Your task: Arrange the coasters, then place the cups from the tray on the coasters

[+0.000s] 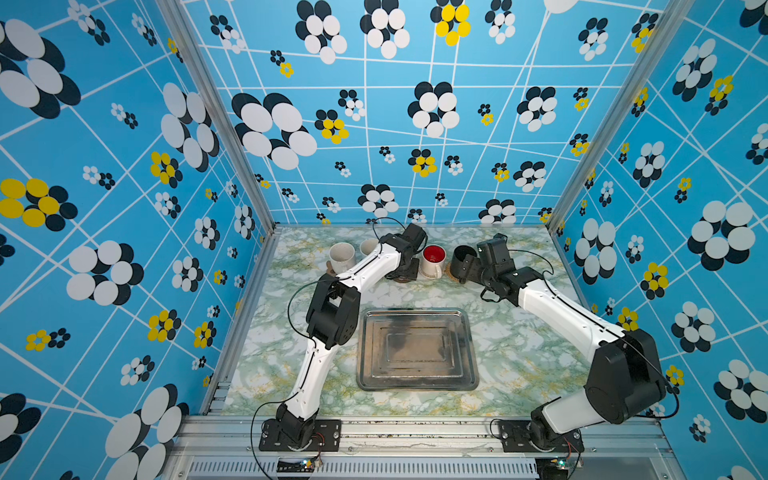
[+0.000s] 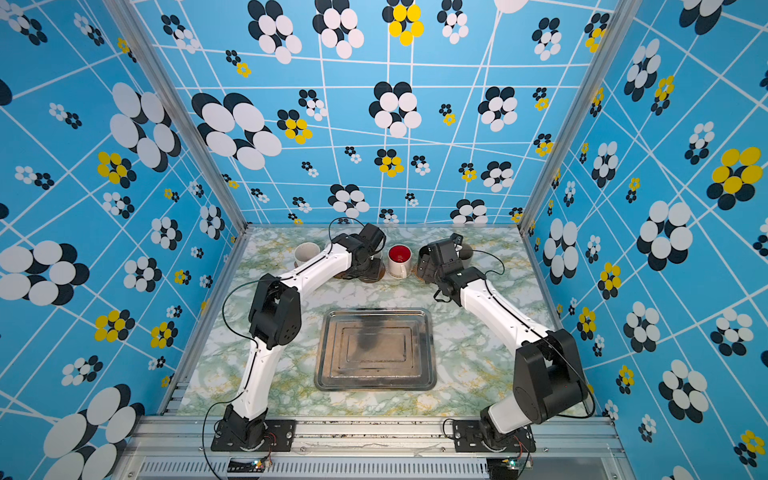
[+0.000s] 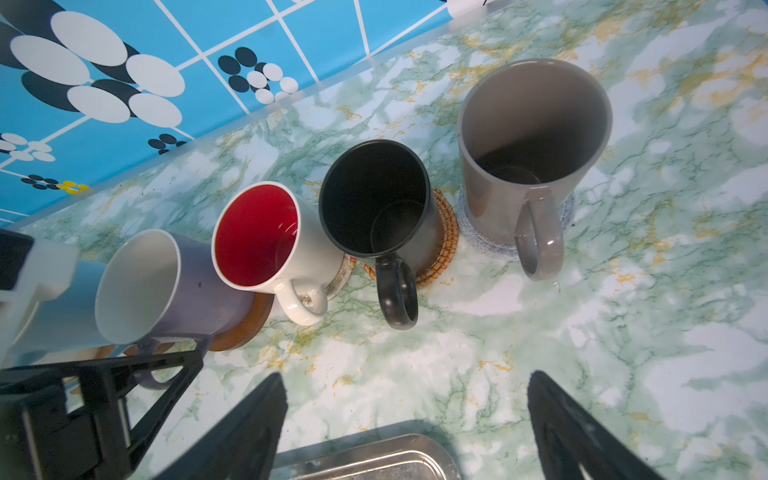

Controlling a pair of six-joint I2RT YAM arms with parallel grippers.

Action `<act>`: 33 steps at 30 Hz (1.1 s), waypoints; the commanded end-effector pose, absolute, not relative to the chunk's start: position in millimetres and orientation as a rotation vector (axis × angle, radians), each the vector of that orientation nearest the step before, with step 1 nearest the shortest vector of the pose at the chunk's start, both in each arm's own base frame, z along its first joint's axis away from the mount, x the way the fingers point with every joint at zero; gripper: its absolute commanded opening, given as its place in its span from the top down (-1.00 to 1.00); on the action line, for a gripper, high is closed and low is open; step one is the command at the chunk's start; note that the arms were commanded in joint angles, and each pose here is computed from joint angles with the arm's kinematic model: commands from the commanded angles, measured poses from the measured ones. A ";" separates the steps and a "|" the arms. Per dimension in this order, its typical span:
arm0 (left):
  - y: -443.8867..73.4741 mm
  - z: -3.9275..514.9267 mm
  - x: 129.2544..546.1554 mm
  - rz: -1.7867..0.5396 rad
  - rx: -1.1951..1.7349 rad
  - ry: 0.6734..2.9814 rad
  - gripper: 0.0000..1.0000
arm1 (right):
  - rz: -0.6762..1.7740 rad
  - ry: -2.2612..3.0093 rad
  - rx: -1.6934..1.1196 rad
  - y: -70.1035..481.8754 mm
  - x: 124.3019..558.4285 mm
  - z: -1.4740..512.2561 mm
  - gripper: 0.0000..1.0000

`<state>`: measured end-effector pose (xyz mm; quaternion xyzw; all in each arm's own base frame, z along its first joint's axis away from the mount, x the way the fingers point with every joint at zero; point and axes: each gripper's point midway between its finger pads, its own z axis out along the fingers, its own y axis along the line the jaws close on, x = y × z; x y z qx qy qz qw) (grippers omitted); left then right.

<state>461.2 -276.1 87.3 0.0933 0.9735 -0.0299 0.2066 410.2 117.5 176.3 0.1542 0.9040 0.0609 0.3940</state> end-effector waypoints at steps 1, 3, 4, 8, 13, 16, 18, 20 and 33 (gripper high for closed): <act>-274.0 125.7 453.7 -0.089 0.273 2.636 -0.26 | 0.192 2.283 0.396 115.7 403.7 188.0 -0.85; -274.0 134.5 449.6 -0.098 0.275 2.616 -0.31 | 0.211 2.277 0.396 116.7 402.2 189.8 -0.85; -273.4 138.2 447.4 -0.099 0.276 2.608 -0.32 | 0.216 2.276 0.396 117.2 401.4 190.4 -0.85; -271.2 156.3 440.1 -0.112 0.271 2.565 -0.39 | 0.226 2.272 0.398 116.6 398.6 192.8 -0.85; -269.8 176.9 427.3 -0.149 0.272 2.503 -0.46 | 0.253 2.262 0.397 117.8 394.7 198.6 -0.84; -266.8 190.7 418.4 -0.178 0.269 2.455 -0.51 | 0.282 2.250 0.397 119.1 391.4 203.2 -0.85; -264.2 198.8 411.3 -0.197 0.271 2.425 -0.52 | 0.301 2.241 0.396 119.5 388.2 206.2 -0.86; -259.7 208.6 403.6 -0.216 0.269 2.389 -0.54 | 0.319 2.228 0.398 119.5 385.2 210.7 -0.90; -210.6 256.0 341.9 -0.326 0.200 2.179 -0.98 | 0.341 2.175 0.392 106.5 355.8 238.8 -0.99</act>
